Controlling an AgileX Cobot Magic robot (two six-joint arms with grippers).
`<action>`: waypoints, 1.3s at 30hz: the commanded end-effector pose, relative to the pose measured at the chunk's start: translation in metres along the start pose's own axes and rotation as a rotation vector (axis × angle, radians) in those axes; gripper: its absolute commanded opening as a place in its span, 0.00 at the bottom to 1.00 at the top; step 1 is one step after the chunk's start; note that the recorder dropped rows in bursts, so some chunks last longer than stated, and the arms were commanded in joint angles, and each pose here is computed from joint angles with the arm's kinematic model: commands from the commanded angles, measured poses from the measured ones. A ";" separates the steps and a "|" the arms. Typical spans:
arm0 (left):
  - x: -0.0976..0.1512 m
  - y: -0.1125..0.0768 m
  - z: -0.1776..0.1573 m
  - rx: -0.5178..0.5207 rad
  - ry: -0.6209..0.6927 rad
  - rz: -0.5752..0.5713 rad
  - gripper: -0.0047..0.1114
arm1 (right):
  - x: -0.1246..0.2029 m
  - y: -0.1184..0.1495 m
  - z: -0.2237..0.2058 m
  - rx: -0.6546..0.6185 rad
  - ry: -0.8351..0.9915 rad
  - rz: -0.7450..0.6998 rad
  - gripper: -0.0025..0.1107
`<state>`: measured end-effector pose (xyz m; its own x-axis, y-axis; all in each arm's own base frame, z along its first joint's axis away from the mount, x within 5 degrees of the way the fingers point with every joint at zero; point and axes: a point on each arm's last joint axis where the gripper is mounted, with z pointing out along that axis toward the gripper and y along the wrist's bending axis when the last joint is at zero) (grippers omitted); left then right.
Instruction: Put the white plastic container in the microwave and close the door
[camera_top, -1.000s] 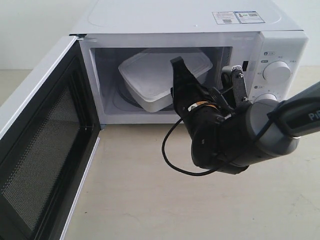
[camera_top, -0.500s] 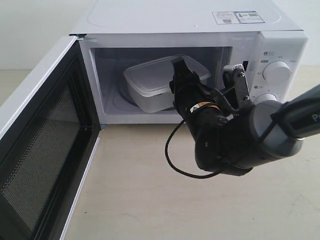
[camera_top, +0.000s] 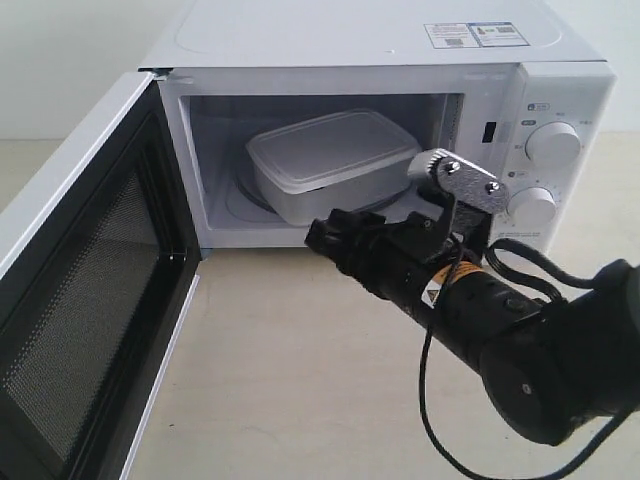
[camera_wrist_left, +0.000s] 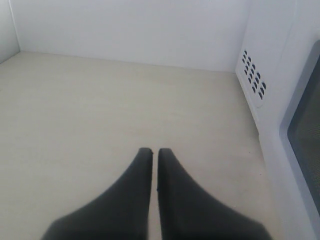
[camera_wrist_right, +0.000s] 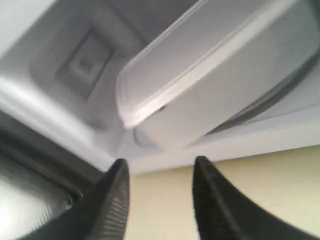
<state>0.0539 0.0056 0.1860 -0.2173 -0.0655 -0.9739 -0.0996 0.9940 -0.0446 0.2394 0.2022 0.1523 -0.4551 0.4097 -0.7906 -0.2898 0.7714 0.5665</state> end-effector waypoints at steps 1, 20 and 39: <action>0.001 0.000 0.000 0.001 -0.002 0.002 0.08 | 0.002 0.003 -0.003 -0.033 0.037 -0.256 0.01; 0.001 0.000 0.000 0.001 -0.002 0.002 0.08 | 0.012 0.013 0.076 0.011 0.028 -0.417 0.02; 0.001 0.000 0.000 0.001 -0.002 0.002 0.08 | -0.025 0.002 0.116 0.073 -0.049 -0.384 0.02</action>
<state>0.0539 0.0056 0.1860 -0.2173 -0.0655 -0.9739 -0.0996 0.9940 -0.0446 0.3444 0.2512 0.1448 -0.2881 0.0997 -0.9524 -0.3759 0.9030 0.2083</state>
